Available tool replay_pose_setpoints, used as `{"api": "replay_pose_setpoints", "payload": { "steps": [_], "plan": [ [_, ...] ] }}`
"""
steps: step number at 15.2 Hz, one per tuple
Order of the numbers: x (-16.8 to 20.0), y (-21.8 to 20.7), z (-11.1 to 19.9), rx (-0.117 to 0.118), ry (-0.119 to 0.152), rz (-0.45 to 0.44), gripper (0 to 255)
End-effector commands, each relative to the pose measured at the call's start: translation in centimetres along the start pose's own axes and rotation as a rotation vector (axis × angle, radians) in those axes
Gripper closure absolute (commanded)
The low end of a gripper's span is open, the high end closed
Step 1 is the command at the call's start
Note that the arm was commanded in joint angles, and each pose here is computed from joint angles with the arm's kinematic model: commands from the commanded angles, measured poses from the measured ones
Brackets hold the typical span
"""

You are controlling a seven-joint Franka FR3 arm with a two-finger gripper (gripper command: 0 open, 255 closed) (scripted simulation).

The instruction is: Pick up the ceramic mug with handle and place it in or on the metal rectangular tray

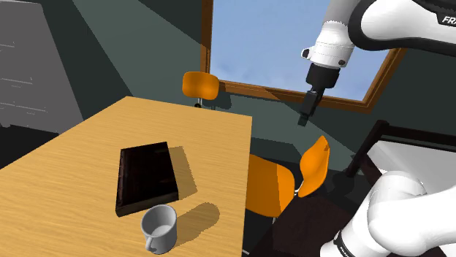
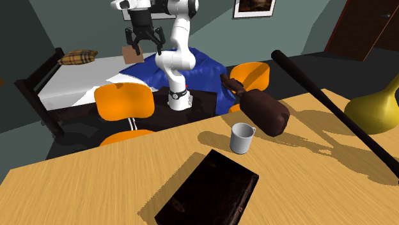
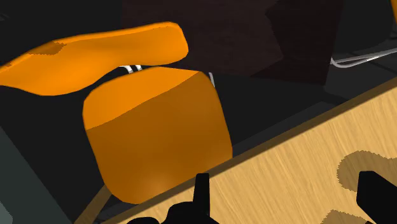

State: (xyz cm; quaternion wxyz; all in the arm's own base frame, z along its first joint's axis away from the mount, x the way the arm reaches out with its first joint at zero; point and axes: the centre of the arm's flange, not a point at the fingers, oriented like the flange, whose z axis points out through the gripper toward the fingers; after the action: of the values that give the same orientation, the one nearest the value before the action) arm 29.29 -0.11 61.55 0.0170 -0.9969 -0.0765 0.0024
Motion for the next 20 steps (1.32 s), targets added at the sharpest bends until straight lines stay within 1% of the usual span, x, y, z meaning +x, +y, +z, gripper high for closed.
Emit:
{"api": "replay_pose_setpoints", "payload": {
  "steps": [1,20],
  "plan": [
    [0.0,0.0,0.0,0.000,0.000,0.000,0],
    [9.9,-19.1,12.2,0.017,0.011,0.055,0]
  ]
}}
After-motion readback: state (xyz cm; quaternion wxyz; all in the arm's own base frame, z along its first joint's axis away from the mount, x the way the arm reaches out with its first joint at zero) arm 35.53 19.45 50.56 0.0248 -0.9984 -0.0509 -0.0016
